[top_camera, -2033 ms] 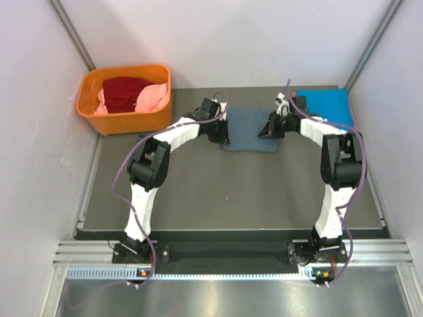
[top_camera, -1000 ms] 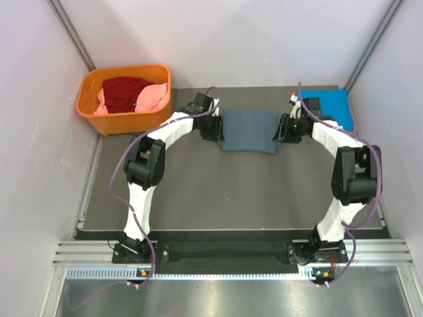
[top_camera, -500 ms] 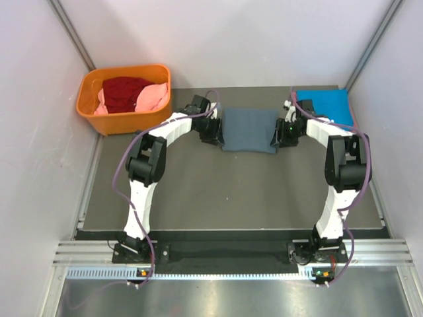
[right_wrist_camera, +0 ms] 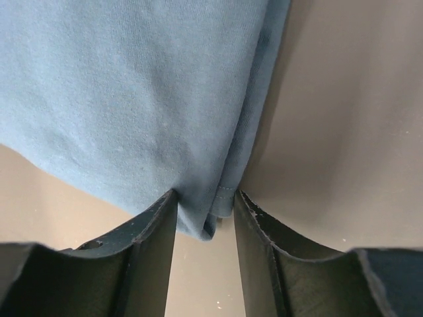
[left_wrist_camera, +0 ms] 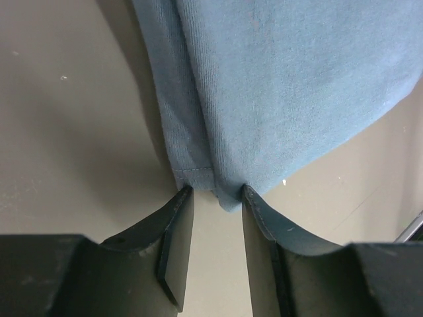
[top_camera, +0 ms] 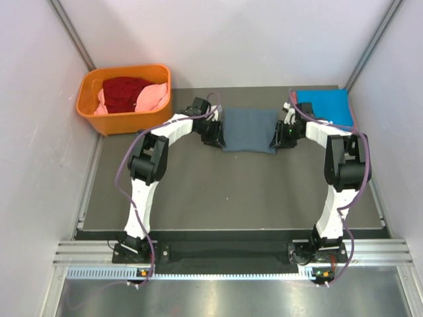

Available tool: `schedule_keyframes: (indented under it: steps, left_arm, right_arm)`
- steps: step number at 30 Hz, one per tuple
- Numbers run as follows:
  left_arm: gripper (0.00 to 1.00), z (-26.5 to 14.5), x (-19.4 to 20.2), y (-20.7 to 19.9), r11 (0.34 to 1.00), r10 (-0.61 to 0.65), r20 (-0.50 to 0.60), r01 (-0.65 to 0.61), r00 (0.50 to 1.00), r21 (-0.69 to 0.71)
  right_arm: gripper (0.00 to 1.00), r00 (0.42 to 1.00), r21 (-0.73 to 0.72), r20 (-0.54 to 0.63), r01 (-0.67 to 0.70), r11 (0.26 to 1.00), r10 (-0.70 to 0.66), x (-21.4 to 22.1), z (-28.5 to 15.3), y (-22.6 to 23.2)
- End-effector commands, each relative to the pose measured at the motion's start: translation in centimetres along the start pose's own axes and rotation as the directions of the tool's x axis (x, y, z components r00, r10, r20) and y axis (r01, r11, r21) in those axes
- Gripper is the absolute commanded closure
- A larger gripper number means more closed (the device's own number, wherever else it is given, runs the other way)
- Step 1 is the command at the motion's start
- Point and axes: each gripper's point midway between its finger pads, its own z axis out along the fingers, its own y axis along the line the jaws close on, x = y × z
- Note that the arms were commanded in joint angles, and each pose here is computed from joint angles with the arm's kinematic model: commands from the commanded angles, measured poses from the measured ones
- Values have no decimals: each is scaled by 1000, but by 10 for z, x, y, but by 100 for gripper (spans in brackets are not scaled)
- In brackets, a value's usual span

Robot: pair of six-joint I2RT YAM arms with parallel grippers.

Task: Fold and stack the t-shirts
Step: Fold the tshirt

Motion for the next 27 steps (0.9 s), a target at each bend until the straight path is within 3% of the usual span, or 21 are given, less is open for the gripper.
schedule_keyframes:
  steps: [1,5,8,9,10,12,13,15,24,27]
  left_arm:
    - [59,2,-6,2,1000,24,15,-24,1000,3]
    - [58,3,-6,6,999,31,17,-30,999,-17]
    - [62,6,-5,6,1000,30,10,-30,1000,-7]
    - [67,5,-6,5,1000,31,13,-30,999,-2]
    - [79,4,-6,3,1000,27,13,-27,1000,2]
    - [89,0,-5,-2,1000,25,12,-25,1000,16]
    - [100,-2,-6,-3,1000,23,16,-23,1000,19]
    - [100,-9,-6,-8,1000,20,24,-20,1000,21]
    - [100,-35,20,-14,999,-12,-29,11,1000,-39]
    - [100,-41,37,-11,996,-1,-46,-3,999,-84]
  right_arm:
    - [60,1000,-11,26,8,1000,-8,-4,2,-2]
    - [62,1000,-16,27,3,1000,-2,-4,3,-2]
    - [66,1000,-17,29,-4,1000,5,-4,3,-2]
    - [69,1000,-18,28,-6,1000,6,-3,2,-1]
    - [72,1000,-20,28,-7,1000,8,-3,2,-1]
    - [85,999,-32,29,-14,999,15,-2,-1,3]
    - [90,999,-39,29,-18,999,20,-1,-1,4]
    - [100,999,-65,32,-30,997,33,2,-4,10]
    - [100,997,-119,55,-52,991,59,22,-27,33]
    - [100,997,-119,35,-70,990,75,47,-32,35]
